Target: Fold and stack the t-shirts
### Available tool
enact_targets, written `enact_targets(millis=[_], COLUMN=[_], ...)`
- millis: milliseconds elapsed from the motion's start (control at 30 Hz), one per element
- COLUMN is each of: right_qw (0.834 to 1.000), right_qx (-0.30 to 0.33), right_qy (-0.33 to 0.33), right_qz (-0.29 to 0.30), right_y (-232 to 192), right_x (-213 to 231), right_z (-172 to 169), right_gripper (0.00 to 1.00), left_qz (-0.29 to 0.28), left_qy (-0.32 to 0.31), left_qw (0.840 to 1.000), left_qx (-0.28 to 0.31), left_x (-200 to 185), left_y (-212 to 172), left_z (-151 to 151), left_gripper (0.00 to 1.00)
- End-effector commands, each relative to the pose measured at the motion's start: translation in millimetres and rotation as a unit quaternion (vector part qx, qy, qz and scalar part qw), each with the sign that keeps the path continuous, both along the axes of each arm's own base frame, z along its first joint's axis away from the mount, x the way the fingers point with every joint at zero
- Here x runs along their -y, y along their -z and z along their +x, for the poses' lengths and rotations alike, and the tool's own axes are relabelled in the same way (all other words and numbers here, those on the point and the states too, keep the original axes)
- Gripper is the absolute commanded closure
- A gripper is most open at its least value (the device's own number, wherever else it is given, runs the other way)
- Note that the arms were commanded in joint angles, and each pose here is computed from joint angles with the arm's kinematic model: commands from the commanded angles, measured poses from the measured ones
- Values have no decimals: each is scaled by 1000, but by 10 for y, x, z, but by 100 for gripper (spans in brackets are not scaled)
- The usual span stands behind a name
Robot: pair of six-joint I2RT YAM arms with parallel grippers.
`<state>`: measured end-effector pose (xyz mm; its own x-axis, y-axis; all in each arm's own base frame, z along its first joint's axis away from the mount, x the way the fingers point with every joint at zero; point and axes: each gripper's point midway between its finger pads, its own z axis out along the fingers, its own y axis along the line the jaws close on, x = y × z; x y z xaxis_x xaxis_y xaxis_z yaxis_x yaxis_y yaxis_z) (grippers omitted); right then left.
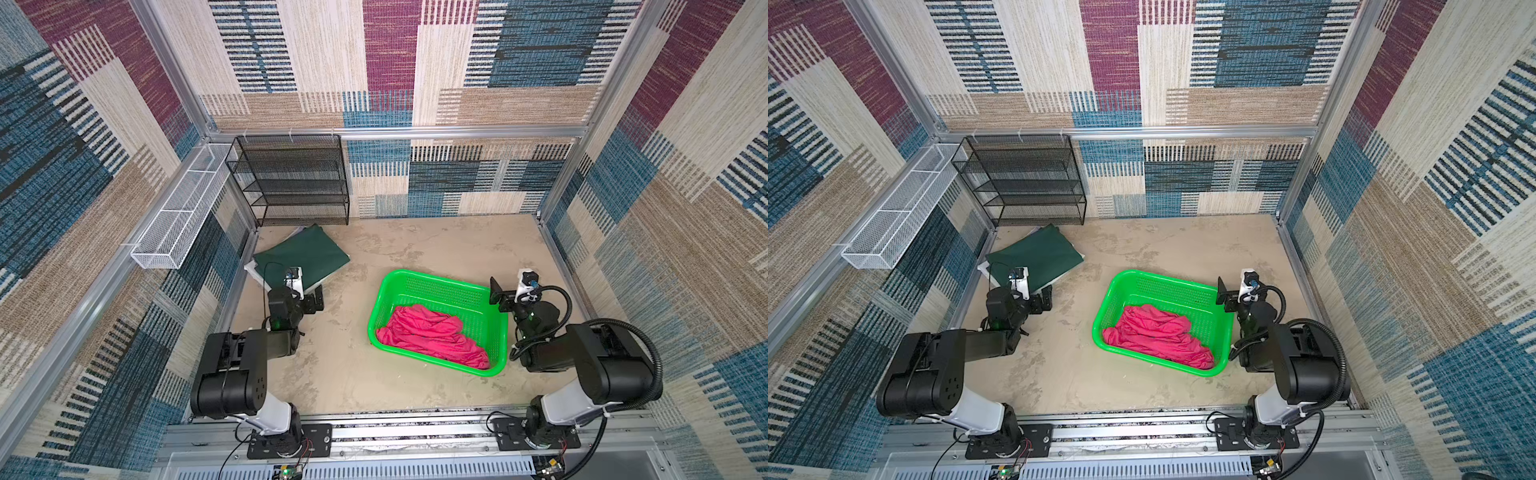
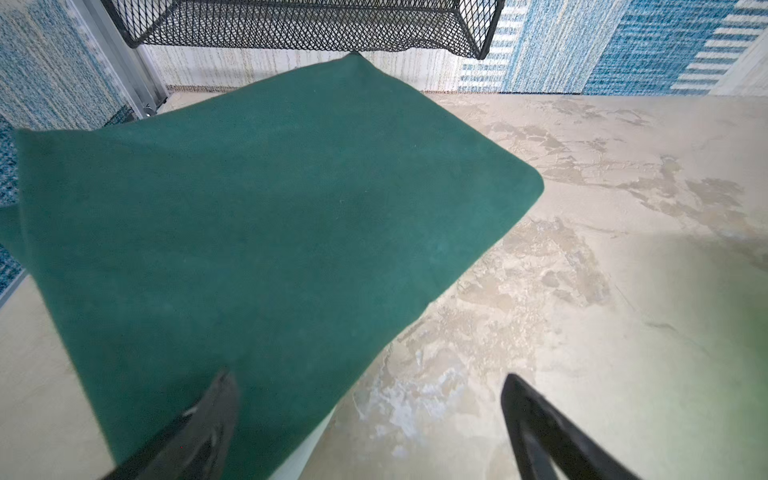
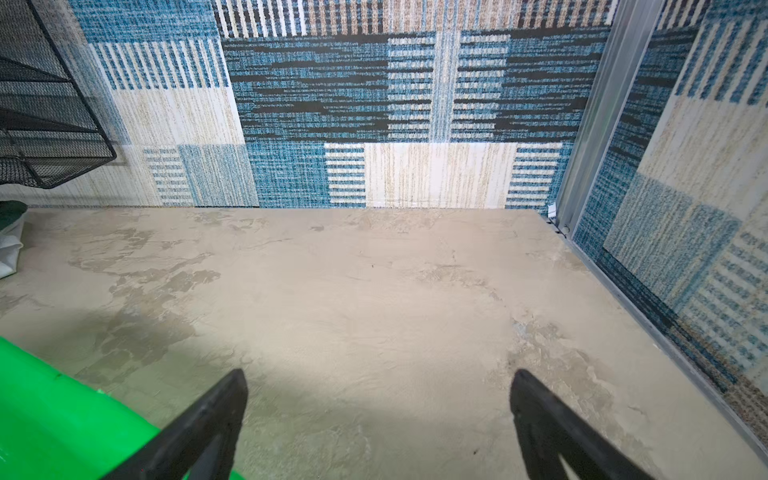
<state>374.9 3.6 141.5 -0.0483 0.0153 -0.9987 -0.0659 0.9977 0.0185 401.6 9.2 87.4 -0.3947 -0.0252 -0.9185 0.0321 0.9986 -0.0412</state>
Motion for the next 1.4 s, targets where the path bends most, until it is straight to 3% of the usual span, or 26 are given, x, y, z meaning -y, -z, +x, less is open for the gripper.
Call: enact_targets(millis=[0, 800, 1033, 1100, 1233, 1367], right_qw=[1000, 999, 996, 996, 999, 999], right_qx=[17, 32, 88, 82, 36, -7], right_qy=[-6, -2, 23, 26, 25, -41], right_qz=[3, 5, 10, 11, 29, 32], right_y=[-83, -117, -381, -467, -708, -894], right_x=[-23, -11, 66, 73, 72, -226], right_z=[-9, -93, -396, -377, -192, -113], right_gripper=[1, 1, 1, 1, 1, 1], left_qz=[-4, -2, 0, -22, -108, -175], left_qy=[1, 2, -79, -95, -68, 18], left_qw=[1000, 1000, 996, 995, 992, 981], left_qx=[13, 14, 45, 33, 9, -78], left_x=[3, 2, -220, -216, 99, 652], left_y=[-73, -72, -447, -587, -961, -1204], left_z=[37, 26, -195, -290, -470, -684], left_gripper=[1, 1, 0, 0, 1, 1])
